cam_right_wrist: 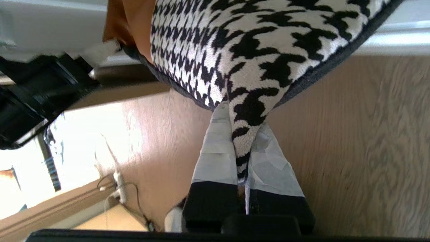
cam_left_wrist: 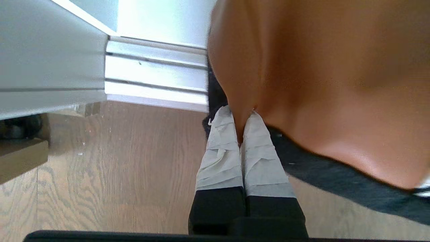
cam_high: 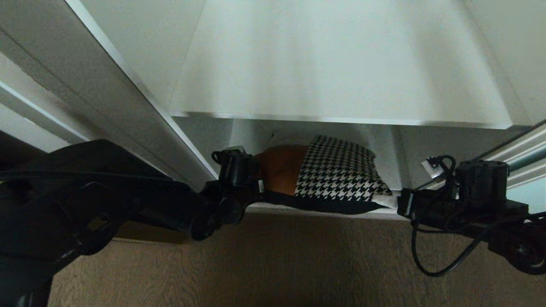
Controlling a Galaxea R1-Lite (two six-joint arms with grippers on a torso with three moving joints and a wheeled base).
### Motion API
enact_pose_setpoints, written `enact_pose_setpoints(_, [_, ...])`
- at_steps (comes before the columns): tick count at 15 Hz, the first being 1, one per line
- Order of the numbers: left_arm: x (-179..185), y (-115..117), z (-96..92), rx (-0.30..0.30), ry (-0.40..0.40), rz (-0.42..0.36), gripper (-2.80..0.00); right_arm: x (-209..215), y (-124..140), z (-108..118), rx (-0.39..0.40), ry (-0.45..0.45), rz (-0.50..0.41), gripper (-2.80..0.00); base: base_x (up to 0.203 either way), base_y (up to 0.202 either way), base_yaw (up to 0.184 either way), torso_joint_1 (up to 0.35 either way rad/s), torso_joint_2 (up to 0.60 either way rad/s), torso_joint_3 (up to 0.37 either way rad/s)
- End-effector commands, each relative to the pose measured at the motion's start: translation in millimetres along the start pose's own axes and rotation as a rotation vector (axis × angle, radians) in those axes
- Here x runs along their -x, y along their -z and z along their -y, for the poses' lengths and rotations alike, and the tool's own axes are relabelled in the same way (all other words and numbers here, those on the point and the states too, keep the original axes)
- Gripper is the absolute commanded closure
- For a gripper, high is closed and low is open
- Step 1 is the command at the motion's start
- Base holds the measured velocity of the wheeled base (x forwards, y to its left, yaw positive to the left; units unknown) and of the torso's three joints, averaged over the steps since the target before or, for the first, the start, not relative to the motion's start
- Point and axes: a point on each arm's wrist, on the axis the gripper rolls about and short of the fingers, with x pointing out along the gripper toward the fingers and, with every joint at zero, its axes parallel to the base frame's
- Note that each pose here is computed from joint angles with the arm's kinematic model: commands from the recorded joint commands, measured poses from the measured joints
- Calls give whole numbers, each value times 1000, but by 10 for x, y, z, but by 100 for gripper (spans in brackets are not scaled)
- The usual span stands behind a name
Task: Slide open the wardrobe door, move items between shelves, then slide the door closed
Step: Place the pillow on the higher shelf
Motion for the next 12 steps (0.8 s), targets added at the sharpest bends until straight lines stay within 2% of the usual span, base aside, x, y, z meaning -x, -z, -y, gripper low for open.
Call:
enact_pose_setpoints(1, [219,-75,35,5,38,17,0,109,72,-150,12,-34,-10,0,0,0,0,0,0,0])
enact_pose_setpoints(4, [422,-31,99,21,90,23,0,227,221,-266,13,-56,-44,0,0,0,0,0,0,0])
enact_pose_setpoints(7, [550,-24,96,43,153,67,0,330,193,-339,-29,-71,-20,0,0,0,0,0,0,0])
enact_pose_setpoints(12, [560,-84,123,44,163,83,0,301,190,-289,-40,-62,-18,0,0,0,0,0,0,0])
